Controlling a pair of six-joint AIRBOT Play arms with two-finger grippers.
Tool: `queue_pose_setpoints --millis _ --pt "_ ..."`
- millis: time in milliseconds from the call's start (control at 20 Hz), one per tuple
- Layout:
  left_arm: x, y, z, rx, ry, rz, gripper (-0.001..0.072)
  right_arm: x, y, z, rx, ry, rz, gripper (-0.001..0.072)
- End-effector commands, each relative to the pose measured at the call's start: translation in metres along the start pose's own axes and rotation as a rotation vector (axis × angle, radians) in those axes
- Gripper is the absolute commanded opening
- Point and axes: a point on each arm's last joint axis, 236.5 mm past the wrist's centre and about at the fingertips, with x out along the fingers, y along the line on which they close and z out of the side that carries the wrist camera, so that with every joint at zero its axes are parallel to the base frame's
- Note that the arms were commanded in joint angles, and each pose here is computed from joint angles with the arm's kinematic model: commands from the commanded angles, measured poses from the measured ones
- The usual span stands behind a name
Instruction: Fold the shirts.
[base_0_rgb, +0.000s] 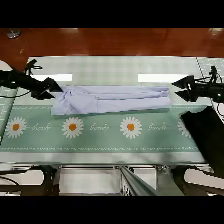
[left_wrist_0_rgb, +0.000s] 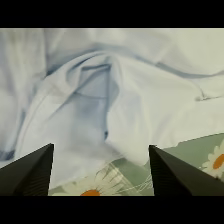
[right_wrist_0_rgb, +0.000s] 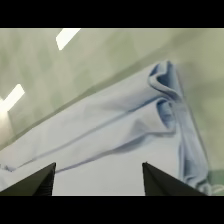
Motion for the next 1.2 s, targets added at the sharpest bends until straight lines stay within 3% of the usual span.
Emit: queue_pose_setpoints --millis 0,200,350,600,950,1000,1050,1150 --pt "-0.039 0.019 0.001 -0.015 -0.150 0.075 0.0704 -0.018 -0.057 -0.004 0.080 -0.045 -0.234 0.0620" --pt "-0.046 -0.025 -0.019 0.023 -0.378 -0.003 0.0704 0.013 -0.064 -0.018 0.130 -0.062 -0.264 0.0619" --pt "-0.024 -0.055 -0.054 0.122 -0.315 -0.025 0.0704 0.030 -0.058 -0.006 0.114 -0.072 -0.265 0.0619" --pt "-0.001 -0.094 -0.074 0.240 -0.255 -0.053 0.0704 0.050 -0.055 -0.012 0.045 0.144 -0.268 0.0619" --pt "0.003 -0.104 -0.080 0.259 -0.241 -0.067 0.0704 0.068 -0.041 -0.045 -0.036 0.294 -0.262 0.0610" --pt "0.003 -0.104 -0.080 0.259 -0.241 -0.067 0.0704 0.071 -0.037 -0.049 -0.052 0.305 -0.262 0.0441" --pt "0.003 -0.104 -0.080 0.259 -0.241 -0.067 0.0704 0.073 -0.034 -0.052 -0.075 0.315 -0.254 0.0032" --pt "0.003 -0.104 -0.081 0.259 -0.241 -0.068 0.0702 0.071 -0.027 -0.053 -0.080 0.319 -0.241 0.0014"
